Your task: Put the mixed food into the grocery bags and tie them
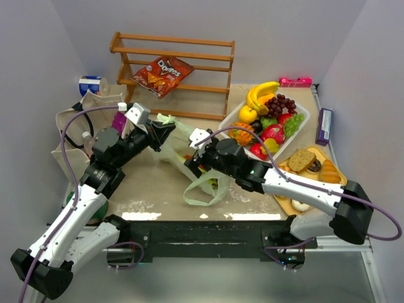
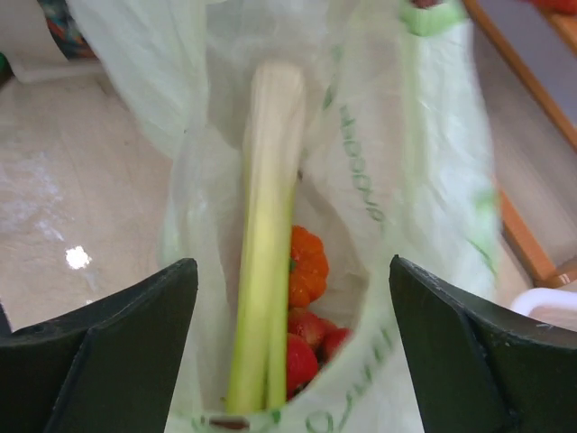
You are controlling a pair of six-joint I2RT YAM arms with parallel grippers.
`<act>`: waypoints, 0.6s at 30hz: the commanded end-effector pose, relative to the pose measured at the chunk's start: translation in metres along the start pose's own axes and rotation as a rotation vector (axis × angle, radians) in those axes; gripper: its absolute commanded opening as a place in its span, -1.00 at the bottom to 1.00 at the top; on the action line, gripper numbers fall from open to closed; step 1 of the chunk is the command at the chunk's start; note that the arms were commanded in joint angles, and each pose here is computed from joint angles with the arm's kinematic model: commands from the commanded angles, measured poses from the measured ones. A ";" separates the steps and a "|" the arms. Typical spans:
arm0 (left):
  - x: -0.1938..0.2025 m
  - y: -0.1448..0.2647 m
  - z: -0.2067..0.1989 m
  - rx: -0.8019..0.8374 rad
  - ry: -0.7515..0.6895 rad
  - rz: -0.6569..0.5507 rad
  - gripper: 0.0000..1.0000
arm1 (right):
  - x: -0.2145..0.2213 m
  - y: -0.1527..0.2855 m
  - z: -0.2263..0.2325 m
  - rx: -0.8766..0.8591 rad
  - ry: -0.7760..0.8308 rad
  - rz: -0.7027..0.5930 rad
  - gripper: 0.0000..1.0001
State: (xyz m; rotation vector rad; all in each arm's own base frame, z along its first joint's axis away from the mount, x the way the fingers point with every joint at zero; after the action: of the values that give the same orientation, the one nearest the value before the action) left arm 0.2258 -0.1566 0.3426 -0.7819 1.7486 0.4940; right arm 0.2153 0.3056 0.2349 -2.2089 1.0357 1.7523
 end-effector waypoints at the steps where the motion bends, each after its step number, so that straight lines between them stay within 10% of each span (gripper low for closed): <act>1: -0.009 0.001 0.006 -0.049 -0.044 -0.046 -1.00 | -0.052 0.034 -0.015 0.021 -0.075 -0.134 0.84; 8: -0.006 -0.001 0.010 -0.071 -0.039 -0.033 -1.00 | -0.057 0.075 -0.065 0.275 -0.291 -0.162 0.91; 18: -0.001 -0.003 0.011 -0.065 -0.030 -0.016 -1.00 | 0.045 0.112 -0.180 0.778 -0.847 0.241 0.97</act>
State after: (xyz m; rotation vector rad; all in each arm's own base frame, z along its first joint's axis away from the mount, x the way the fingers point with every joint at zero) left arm 0.2333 -0.1524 0.3358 -0.8158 1.7378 0.5623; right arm 0.3017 0.1260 0.3021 -1.1591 1.3137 1.6052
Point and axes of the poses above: each gripper's point midway between its finger pads, its own y axis back along the fingers, its own z axis along the line the jaws close on, x = y × z, the point moved 6 cm from there along y, back along the fingers, and after that the axes turned 8 degrees about y, right-handed, at the moved point
